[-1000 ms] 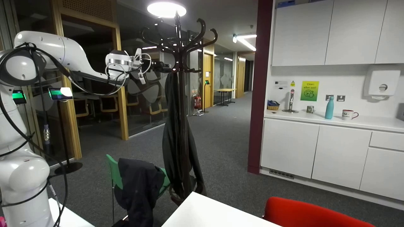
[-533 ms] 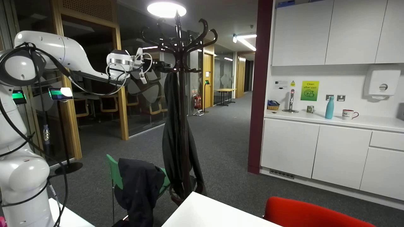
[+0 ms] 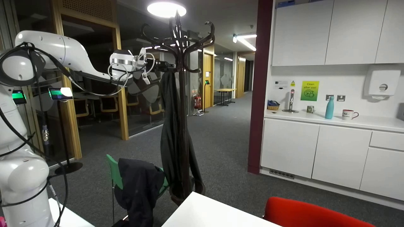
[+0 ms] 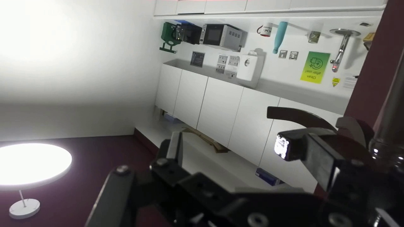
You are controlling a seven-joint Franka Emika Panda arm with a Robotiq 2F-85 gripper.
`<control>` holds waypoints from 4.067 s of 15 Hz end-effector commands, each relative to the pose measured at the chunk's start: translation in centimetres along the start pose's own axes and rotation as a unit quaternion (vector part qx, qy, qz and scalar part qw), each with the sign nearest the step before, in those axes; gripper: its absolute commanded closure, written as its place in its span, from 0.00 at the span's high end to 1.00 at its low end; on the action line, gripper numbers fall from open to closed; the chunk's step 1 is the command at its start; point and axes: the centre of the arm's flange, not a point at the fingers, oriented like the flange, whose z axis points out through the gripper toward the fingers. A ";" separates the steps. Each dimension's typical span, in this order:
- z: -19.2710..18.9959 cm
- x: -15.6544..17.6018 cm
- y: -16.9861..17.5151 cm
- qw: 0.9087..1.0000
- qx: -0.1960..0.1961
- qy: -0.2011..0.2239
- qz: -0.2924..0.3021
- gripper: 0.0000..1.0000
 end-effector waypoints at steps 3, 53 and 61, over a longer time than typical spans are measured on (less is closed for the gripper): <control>1.5 -0.8 2.9 1.000 -0.022 -0.006 0.000 1.00; -6.1 0.5 -5.2 0.995 0.096 0.021 -0.014 1.00; -6.2 0.9 -4.0 0.996 0.086 0.030 -0.006 1.00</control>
